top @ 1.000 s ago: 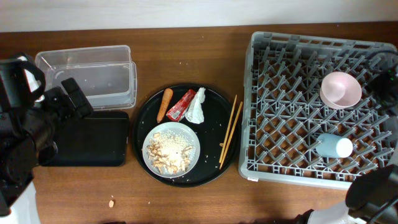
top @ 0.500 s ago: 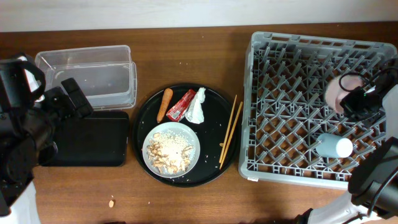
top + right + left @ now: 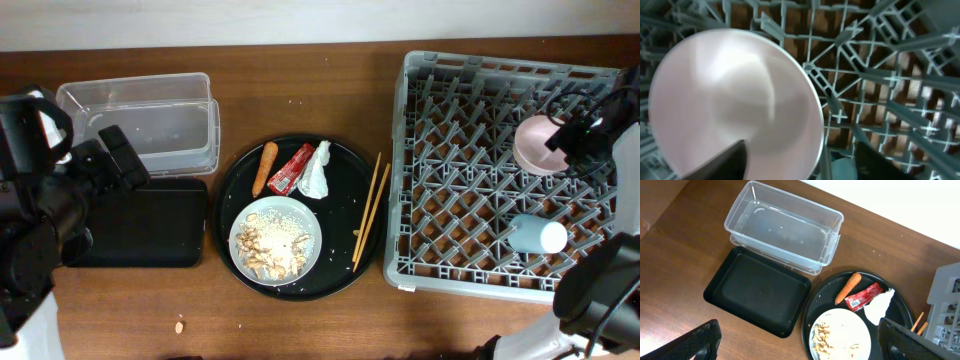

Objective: Sort waste into correct bins and load items into the dishwasher rack
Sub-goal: 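Set the pink bowl into the rack and release it, then reach the right gripper to the chopsticks and grasp one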

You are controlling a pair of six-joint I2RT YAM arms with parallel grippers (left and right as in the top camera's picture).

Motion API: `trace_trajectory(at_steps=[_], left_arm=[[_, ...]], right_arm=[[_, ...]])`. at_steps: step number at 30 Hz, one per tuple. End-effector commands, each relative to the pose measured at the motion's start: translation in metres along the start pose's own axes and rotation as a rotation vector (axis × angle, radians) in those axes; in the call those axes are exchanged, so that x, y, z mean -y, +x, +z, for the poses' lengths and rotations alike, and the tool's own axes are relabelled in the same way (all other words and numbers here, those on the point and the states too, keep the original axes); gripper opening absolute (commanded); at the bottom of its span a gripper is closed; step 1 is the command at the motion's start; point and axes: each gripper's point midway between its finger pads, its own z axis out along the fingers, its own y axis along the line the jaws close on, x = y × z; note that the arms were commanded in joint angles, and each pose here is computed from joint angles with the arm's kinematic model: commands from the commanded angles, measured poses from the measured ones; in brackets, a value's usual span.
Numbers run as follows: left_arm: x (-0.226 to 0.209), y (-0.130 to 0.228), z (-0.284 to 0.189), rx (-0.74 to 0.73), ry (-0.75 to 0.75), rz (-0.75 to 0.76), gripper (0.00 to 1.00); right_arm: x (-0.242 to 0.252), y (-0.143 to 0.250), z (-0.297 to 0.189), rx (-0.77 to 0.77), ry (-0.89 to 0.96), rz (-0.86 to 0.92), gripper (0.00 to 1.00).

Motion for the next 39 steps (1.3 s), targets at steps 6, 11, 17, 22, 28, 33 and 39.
trace_trajectory(at_steps=[6, 11, 17, 22, 28, 33, 39], left_arm=[[-0.003, -0.002, -0.003, 0.015, -0.013, -0.014, 0.99], [-0.003, -0.002, -0.003, 0.015, -0.012, -0.014, 0.99], [-0.003, -0.002, -0.003, 0.015, -0.013, -0.014, 0.99], [-0.003, -0.002, -0.003, 0.015, -0.013, -0.014, 0.99], [-0.003, -0.002, -0.003, 0.015, -0.013, -0.014, 0.99], [-0.003, -0.002, -0.003, 0.015, -0.013, -0.014, 0.99], [-0.003, -0.002, -0.003, 0.015, -0.013, -0.014, 0.99]], right_arm=[[0.01, 0.017, 0.043, -0.139, 0.037, 0.071, 0.04], [0.013, -0.017, -0.014, 0.052, 0.058, 0.001, 0.04], [0.015, -0.044, -0.169, 0.649, 0.573, -0.131, 0.04], [-0.054, -0.035, -0.118, 0.677, 0.771, -0.368, 0.04], [-0.069, -0.04, -0.06, 0.622, 0.934, -0.518, 0.04], [-0.075, -0.049, -0.036, 0.575, 1.023, -0.643, 0.04], [-0.068, -0.056, -0.029, 0.558, 1.047, -0.645, 0.04]])
